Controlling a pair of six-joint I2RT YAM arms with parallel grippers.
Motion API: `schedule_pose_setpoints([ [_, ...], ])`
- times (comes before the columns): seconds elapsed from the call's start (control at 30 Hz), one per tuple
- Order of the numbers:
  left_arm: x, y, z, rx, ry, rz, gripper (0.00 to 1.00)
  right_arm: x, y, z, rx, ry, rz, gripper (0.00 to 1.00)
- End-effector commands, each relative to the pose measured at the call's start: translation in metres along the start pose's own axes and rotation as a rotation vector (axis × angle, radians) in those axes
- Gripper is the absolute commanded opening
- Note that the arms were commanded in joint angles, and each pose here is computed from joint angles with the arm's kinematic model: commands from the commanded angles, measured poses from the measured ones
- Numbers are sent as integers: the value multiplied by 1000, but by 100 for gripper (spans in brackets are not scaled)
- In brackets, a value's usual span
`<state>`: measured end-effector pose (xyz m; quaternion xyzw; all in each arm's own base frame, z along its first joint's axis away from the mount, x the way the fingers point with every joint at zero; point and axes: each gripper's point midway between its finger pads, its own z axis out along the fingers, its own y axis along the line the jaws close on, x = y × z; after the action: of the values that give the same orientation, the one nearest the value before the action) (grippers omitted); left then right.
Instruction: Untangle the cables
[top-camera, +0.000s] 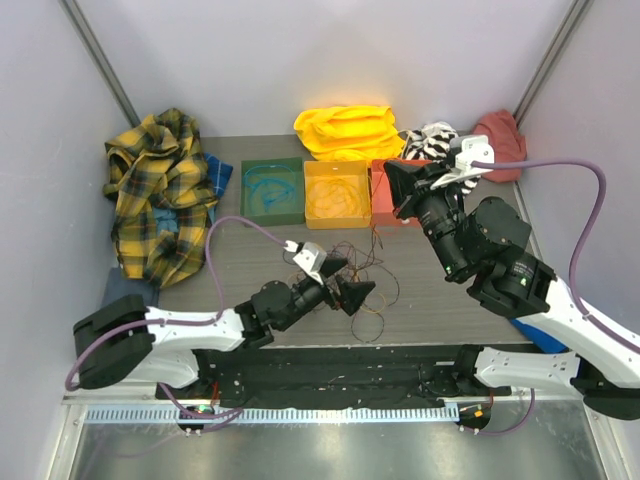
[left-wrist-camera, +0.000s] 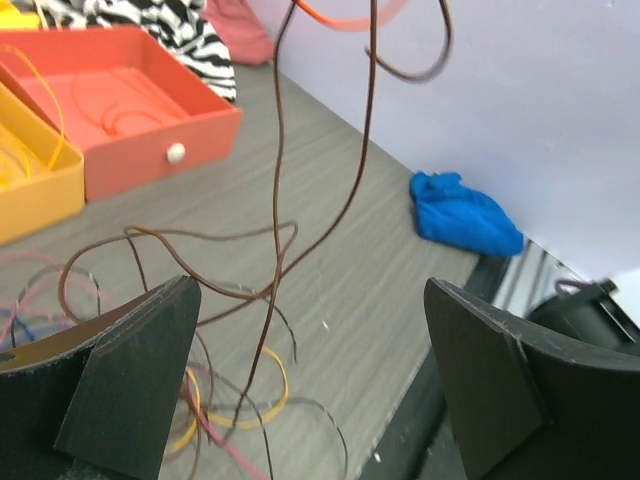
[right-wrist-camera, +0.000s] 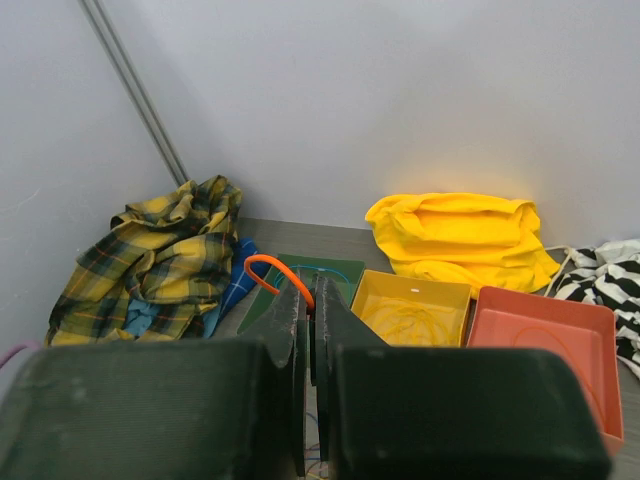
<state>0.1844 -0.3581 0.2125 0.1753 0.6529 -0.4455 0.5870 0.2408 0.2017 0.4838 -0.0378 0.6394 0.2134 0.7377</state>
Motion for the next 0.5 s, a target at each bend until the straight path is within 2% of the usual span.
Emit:
schedule_pose_setpoints([
  [0.0, -38, -10, 24, 5, -150, 60, 100, -6, 5, -7, -37, -7, 75, 1],
  [0.17, -32, -10, 47, -22, -119, 117, 100, -4, 5, -9, -47, 4, 93, 1],
  [0.23, -23, 1, 52, -68, -98, 135, 95, -7, 7, -11, -58, 1, 110, 1],
  [0.33, -6, 23, 53, -146, -56, 152, 76, -12, 8, -13, -71, -2, 131, 1],
  [0.37, -3, 31, 53, -172, -50, 145, 53, -13, 11, -14, -86, -2, 140, 1],
  [0.43, 8, 46, 55, -226, -27, 146, 26, -18, 13, -15, -97, -8, 159, 1],
  [0.47, 16, 58, 52, -280, 4, 153, 0, -22, 13, -16, -102, -13, 162, 1],
])
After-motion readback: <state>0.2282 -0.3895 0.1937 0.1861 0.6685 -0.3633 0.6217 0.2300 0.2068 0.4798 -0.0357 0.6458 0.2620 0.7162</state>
